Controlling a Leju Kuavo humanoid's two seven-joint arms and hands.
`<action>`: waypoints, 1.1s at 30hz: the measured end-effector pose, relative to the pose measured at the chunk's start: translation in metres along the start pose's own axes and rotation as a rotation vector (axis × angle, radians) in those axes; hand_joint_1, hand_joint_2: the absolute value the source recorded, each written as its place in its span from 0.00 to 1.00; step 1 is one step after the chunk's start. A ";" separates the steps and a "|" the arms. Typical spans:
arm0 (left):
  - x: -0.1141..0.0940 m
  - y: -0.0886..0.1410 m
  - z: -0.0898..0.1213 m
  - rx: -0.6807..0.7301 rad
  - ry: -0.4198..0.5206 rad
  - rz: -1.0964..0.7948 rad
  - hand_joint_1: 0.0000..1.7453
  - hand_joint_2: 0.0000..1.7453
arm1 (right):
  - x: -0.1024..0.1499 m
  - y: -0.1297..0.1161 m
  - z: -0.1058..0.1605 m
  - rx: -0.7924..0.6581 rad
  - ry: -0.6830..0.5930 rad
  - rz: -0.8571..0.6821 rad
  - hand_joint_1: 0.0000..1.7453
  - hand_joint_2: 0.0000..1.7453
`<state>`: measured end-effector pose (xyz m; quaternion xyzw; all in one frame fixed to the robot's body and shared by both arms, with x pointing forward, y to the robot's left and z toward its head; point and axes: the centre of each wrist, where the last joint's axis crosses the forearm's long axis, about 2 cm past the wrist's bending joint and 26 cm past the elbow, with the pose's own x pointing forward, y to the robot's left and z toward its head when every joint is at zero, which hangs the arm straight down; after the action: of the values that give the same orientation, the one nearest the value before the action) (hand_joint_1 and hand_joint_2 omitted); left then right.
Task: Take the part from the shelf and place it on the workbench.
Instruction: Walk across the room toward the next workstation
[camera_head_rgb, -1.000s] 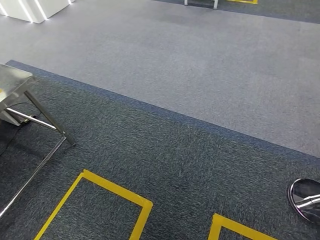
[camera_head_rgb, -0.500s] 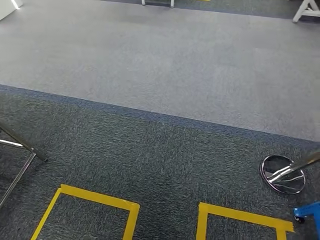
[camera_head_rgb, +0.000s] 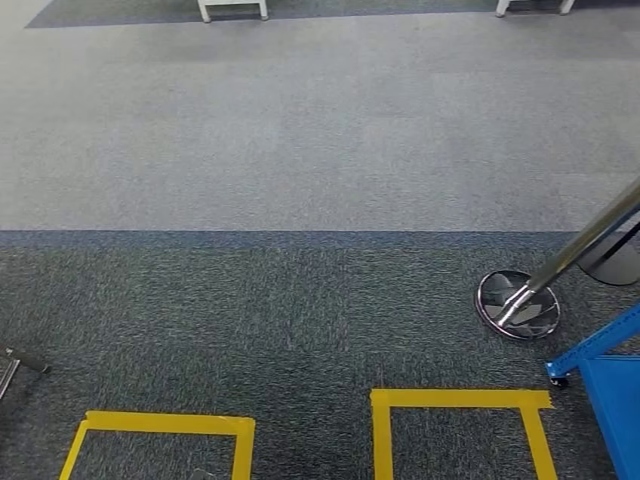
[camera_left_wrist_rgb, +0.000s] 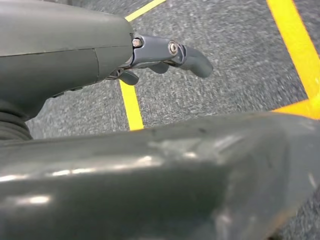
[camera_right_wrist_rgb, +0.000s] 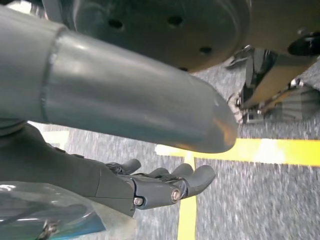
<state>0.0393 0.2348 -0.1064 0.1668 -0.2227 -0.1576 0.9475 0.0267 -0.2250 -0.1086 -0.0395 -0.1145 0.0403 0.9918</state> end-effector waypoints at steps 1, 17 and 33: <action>-0.001 -0.001 0.001 -0.002 0.001 -0.002 0.00 0.00 | 0.000 0.000 0.000 0.000 0.001 -0.003 0.00 0.00; -0.006 0.021 -0.009 0.021 0.025 -0.034 0.00 0.00 | 0.000 0.008 0.002 0.031 -0.006 0.000 0.00 0.00; -0.008 0.024 -0.010 0.034 0.084 -0.010 0.00 0.00 | -0.001 0.007 0.002 0.044 0.004 0.013 0.00 0.00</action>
<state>0.0421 0.2616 -0.1086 0.1907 -0.1846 -0.1514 0.9522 0.0251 -0.2178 -0.1079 -0.0184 -0.1113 0.0490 0.9924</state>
